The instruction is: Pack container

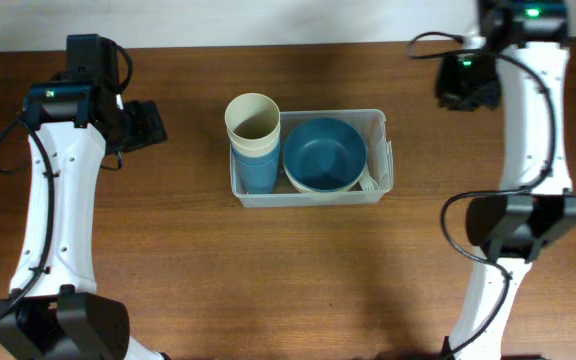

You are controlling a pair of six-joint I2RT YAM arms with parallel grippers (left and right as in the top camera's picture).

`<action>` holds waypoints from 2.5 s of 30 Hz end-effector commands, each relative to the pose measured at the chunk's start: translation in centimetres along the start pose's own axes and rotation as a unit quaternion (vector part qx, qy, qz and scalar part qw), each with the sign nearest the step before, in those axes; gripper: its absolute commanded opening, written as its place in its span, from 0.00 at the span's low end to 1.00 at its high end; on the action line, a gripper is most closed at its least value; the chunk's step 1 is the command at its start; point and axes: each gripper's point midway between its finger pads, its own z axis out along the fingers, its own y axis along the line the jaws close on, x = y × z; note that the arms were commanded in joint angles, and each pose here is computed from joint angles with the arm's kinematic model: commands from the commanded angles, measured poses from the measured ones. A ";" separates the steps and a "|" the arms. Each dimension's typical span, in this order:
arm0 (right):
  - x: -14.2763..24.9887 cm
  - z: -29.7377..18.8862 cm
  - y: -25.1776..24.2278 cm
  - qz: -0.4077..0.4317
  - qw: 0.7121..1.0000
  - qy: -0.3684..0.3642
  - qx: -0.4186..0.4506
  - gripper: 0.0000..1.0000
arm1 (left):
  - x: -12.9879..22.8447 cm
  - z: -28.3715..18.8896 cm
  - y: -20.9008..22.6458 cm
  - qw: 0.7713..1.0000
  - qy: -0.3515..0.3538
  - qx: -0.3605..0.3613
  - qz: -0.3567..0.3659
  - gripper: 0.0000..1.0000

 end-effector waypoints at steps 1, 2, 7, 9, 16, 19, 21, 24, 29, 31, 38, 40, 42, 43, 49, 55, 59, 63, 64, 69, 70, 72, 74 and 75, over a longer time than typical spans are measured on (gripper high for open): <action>0.2 -5.8 -0.1 0.000 0.998 -0.062 -0.029 0.14 | 0.1 0.1 0.0 1.000 0.002 -0.002 -0.003 1.00; 0.3 -6.7 -0.2 -0.008 0.997 -0.072 -0.030 0.17 | 0.1 0.1 0.0 1.000 0.002 -0.002 -0.003 1.00; 2.7 -11.1 0.8 -0.034 0.992 -0.108 -0.052 0.99 | 0.1 0.1 0.0 1.000 0.002 -0.002 -0.004 1.00; 4.3 -12.0 1.0 -0.046 0.992 -0.107 -0.053 0.99 | 0.1 0.1 0.0 1.000 0.002 -0.002 -0.004 1.00; 11.1 -12.7 0.0 -0.046 0.995 -0.067 -0.050 0.99 | 0.1 0.1 0.0 1.000 0.002 -0.002 -0.004 1.00; 13.6 -12.9 -0.1 -0.045 0.995 -0.057 -0.062 0.99 | 0.1 0.1 0.0 1.000 0.002 -0.002 -0.004 1.00; 15.2 -13.2 0.0 -0.046 0.995 -0.052 -0.077 0.99 | 0.1 0.1 0.0 1.000 0.002 -0.002 -0.004 1.00; 17.5 -13.7 0.0 -0.048 0.993 -0.052 -0.091 0.99 | 0.1 0.1 0.0 1.000 0.002 -0.002 -0.004 1.00; 20.4 -14.9 0.3 -0.055 0.989 -0.065 -0.120 0.99 | 0.1 0.1 0.0 1.000 0.001 -0.002 -0.004 1.00; 21.0 -15.6 0.6 -0.059 0.987 -0.074 -0.133 0.99 | 0.1 0.1 0.0 1.000 0.002 -0.002 -0.004 1.00; 21.5 -16.3 0.6 -0.063 0.985 -0.088 -0.137 0.99 | 0.1 0.1 0.0 1.000 0.002 -0.002 -0.004 1.00; 21.5 -16.3 0.6 -0.065 0.985 -0.087 -0.137 0.99 | 0.1 0.1 0.0 1.000 0.002 -0.002 -0.004 1.00; 21.5 -16.3 0.6 -0.086 0.983 -0.091 -0.135 0.99 | 0.1 0.1 0.0 1.000 0.002 -0.002 -0.004 1.00; 21.6 -16.3 0.6 -0.094 0.982 -0.093 -0.135 0.99 | 0.1 0.1 0.0 1.000 0.002 -0.002 -0.004 1.00; 22.1 -18.0 0.8 -0.133 0.971 -0.139 -0.140 0.99 | 0.1 0.1 0.0 1.000 0.002 -0.002 -0.004 1.00; 23.3 -21.9 1.1 -0.167 0.943 -0.245 -0.152 0.99 | 0.1 0.1 0.0 1.000 0.002 -0.002 -0.004 1.00; 24.7 -24.3 0.5 -0.180 0.921 -0.315 -0.141 0.99 | 0.1 0.1 0.0 1.000 0.002 -0.002 -0.004 1.00; 25.6 -26.8 0.5 -0.235 0.863 -0.428 -0.131 0.99 | 0.1 0.1 0.0 1.000 0.002 -0.002 -0.004 1.00; 25.8 -26.8 0.4 -0.252 0.844 -0.457 -0.127 0.99 | 0.1 0.1 0.0 1.000 0.002 -0.002 -0.004 1.00; 26.6 -23.4 -0.4 -0.290 0.782 -0.540 -0.111 0.99 | 0.1 0.1 0.0 1.000 0.002 -0.002 -0.004 1.00; 26.5 -22.5 -0.5 -0.291 0.775 -0.550 -0.110 0.99 | 0.1 0.1 0.0 1.000 0.002 -0.002 -0.004 1.00; 26.1 -20.3 -0.8 -0.295 0.758 -0.572 -0.105 0.99 | 0.1 0.1 0.0 1.000 0.002 -0.002 -0.004 1.00; 25.2 -17.5 -1.0 -0.307 0.730 -0.603 -0.098 0.99 | 0.1 0.1 0.0 1.000 0.002 -0.002 -0.004 1.00; 25.0 -16.7 -1.1 -0.308 0.724 -0.610 -0.098 0.99 | 0.1 0.1 0.0 1.000 0.002 -0.002 -0.004 1.00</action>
